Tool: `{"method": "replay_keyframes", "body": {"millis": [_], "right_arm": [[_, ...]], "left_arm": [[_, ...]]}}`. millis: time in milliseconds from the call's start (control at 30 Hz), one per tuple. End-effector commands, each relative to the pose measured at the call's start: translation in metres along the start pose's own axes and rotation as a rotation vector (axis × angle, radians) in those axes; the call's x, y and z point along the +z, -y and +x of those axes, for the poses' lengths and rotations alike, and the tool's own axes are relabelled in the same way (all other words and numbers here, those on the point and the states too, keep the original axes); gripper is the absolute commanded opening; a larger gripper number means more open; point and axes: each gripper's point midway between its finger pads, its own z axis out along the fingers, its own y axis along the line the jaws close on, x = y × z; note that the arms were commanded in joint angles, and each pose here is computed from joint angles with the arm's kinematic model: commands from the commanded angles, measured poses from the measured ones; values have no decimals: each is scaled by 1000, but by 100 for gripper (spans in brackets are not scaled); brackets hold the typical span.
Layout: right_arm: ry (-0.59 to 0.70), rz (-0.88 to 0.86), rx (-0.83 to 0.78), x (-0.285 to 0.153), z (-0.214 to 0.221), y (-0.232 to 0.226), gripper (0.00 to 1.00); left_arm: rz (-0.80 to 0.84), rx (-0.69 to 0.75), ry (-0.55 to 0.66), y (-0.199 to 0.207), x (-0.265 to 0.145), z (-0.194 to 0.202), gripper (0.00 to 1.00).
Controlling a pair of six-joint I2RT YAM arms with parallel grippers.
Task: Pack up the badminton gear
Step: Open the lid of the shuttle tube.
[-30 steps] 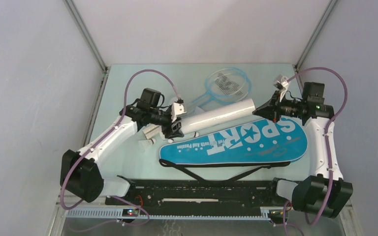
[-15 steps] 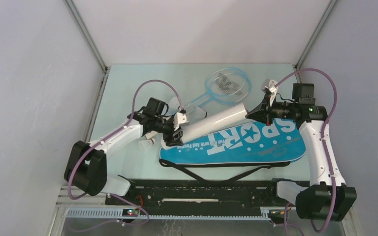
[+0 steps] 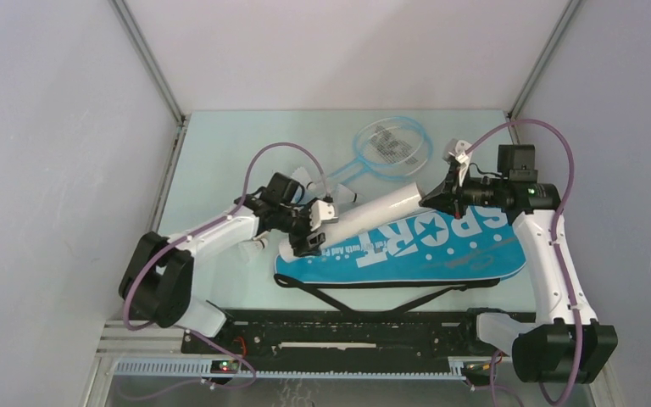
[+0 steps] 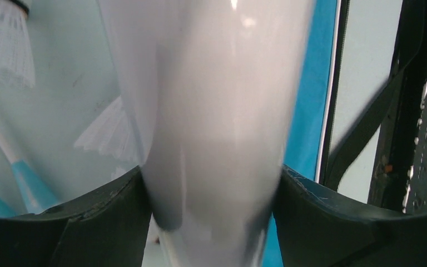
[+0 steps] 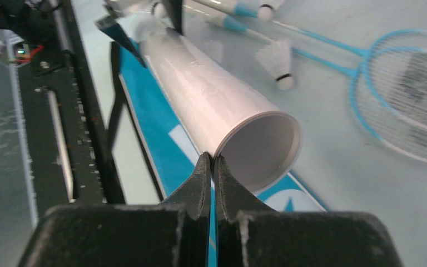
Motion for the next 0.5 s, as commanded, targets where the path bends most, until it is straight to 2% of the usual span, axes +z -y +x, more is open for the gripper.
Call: {"method": "replay_keyframes", "body": {"millis": [0, 200, 467], "right_arm": [[10, -100, 39, 8, -4, -30, 0], [5, -100, 29, 9, -6, -35, 0], [3, -91, 35, 8, -6, -36, 0]], "left_arm": [[-19, 123, 175, -20, 9, -73, 78], [18, 137, 231, -16, 14, -109, 87], [11, 132, 231, -19, 19, -122, 72]]}}
